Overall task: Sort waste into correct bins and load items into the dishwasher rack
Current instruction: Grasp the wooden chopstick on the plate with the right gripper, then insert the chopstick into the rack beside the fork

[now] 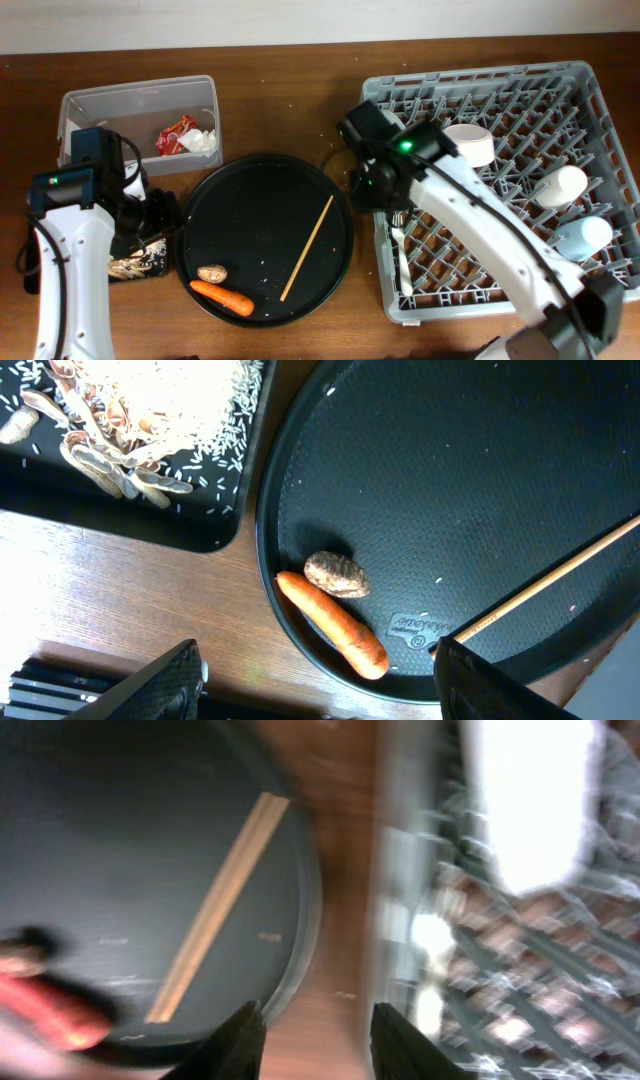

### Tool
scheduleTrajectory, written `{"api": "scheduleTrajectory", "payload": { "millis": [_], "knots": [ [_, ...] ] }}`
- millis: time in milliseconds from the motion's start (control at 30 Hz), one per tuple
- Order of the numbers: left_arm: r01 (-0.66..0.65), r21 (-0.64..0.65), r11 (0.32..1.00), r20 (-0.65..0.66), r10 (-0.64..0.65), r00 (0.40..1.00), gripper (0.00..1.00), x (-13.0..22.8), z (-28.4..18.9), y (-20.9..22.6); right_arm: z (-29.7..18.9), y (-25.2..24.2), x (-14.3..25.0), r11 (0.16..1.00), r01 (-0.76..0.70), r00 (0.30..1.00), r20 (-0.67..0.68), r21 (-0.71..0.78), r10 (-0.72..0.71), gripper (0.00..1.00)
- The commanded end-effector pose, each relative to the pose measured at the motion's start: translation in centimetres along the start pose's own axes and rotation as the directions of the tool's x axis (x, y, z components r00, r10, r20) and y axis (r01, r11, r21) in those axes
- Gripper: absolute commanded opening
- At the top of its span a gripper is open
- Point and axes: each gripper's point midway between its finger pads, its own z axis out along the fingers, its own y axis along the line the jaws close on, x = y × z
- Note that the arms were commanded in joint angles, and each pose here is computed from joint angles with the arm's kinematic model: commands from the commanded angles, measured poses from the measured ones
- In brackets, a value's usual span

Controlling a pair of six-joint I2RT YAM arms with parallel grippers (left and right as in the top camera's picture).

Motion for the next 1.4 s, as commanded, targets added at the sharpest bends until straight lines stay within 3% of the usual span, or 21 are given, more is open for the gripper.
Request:
{"api": "scheduleTrajectory", "payload": {
  "millis": [0, 267, 567, 733, 933, 1367],
  "knots": [
    [-0.016, 0.005, 1.0, 0.021, 0.016, 1.0, 0.74, -0.1, -0.5, -0.1, 0.1, 5.7, 1.3, 0.985, 0.051, 0.998, -0.026, -0.163, -0.056, 0.41],
    [-0.016, 0.005, 1.0, 0.017, 0.016, 1.0, 0.74, 0.0, -0.5, -0.1, 11.8, 9.5, 6.6, 0.986, -0.151, 0.948, -0.275, 0.063, 0.163, 0.43],
    [-0.016, 0.005, 1.0, 0.019, 0.016, 1.0, 0.74, -0.1, -0.5, -0.1, 17.3, 8.8, 8.2, 0.975, -0.179, 0.925, -0.316, 0.127, 0.211, 0.42],
    [-0.016, 0.005, 1.0, 0.02, 0.016, 1.0, 0.74, -0.1, -0.5, -0.1, 18.8, 7.9, 8.9, 0.975, -0.177, 0.928, -0.308, 0.135, 0.211, 0.41],
    [-0.016, 0.005, 1.0, 0.02, 0.016, 1.0, 0.74, -0.1, -0.5, -0.1, 18.9, 7.4, 9.0, 0.976, -0.166, 0.927, -0.313, 0.143, 0.204, 0.16],
    [-0.016, 0.005, 1.0, 0.021, 0.016, 1.0, 0.74, -0.1, -0.5, -0.1, 16.8, 6.0, 4.9, 0.984, -0.143, 0.938, -0.302, 0.105, 0.169, 0.07]
  ]
}}
